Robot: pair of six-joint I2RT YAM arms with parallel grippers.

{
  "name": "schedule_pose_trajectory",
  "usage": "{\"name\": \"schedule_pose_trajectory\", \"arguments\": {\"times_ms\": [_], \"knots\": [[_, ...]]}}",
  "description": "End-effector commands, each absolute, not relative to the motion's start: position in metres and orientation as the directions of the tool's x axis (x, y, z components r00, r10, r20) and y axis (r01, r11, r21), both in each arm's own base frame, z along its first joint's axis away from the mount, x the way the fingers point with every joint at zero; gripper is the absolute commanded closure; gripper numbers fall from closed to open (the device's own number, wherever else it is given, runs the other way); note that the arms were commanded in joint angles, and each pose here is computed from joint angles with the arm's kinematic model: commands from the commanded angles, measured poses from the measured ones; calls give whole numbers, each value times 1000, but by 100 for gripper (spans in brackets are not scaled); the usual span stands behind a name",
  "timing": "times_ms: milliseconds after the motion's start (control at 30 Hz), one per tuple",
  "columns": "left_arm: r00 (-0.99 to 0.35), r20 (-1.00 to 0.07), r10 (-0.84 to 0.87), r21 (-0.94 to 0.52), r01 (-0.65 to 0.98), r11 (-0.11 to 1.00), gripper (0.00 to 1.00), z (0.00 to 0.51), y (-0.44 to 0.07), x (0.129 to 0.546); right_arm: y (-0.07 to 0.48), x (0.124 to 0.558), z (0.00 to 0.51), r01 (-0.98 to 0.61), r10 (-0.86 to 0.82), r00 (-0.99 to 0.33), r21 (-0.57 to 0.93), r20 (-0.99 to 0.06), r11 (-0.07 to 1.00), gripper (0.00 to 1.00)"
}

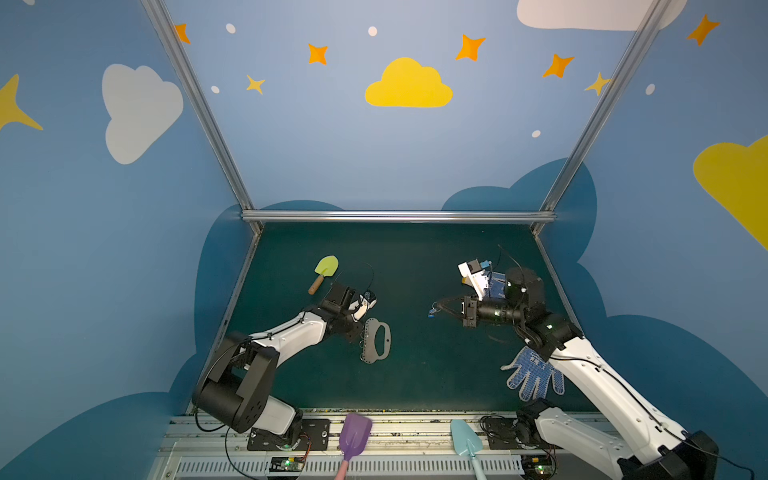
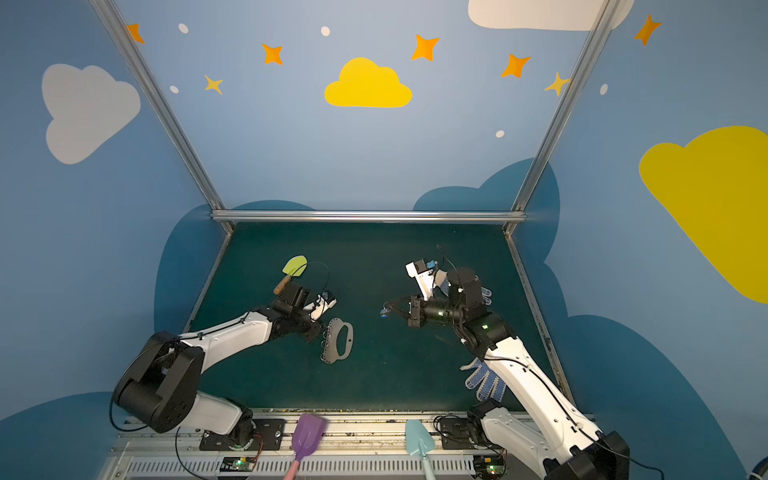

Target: Put the keys on the keyring

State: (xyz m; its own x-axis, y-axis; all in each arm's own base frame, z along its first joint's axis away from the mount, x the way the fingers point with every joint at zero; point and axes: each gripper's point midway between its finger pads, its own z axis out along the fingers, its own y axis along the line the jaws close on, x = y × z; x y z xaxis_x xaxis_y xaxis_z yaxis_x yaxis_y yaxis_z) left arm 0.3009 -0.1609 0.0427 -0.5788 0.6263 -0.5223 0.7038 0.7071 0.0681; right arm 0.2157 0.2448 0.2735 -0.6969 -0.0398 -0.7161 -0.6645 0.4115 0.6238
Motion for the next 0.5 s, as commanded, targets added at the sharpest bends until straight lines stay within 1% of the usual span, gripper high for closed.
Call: {"name": "schedule_pose_trajectory", "arguments": {"times_ms": [0,200,267,467], "knots": [[-566,-522,638,52,726,686,72,39,-164,296,243,214,274,-674,-39,-687,616,-726,407,100],[-565,-500,657,45,741,671,73,33,-165,290,242,214,274,-673,-37,-687,616,-726,409,100],[-560,-505,657,15,755,655,72,33,-170,285,242,214,274,-672,-37,-688,617,-725,410,100],[-559,-492,668,20,760,650,73,27,-171,285,241,213,274,-672,-35,-687,616,-725,411,100]]}}
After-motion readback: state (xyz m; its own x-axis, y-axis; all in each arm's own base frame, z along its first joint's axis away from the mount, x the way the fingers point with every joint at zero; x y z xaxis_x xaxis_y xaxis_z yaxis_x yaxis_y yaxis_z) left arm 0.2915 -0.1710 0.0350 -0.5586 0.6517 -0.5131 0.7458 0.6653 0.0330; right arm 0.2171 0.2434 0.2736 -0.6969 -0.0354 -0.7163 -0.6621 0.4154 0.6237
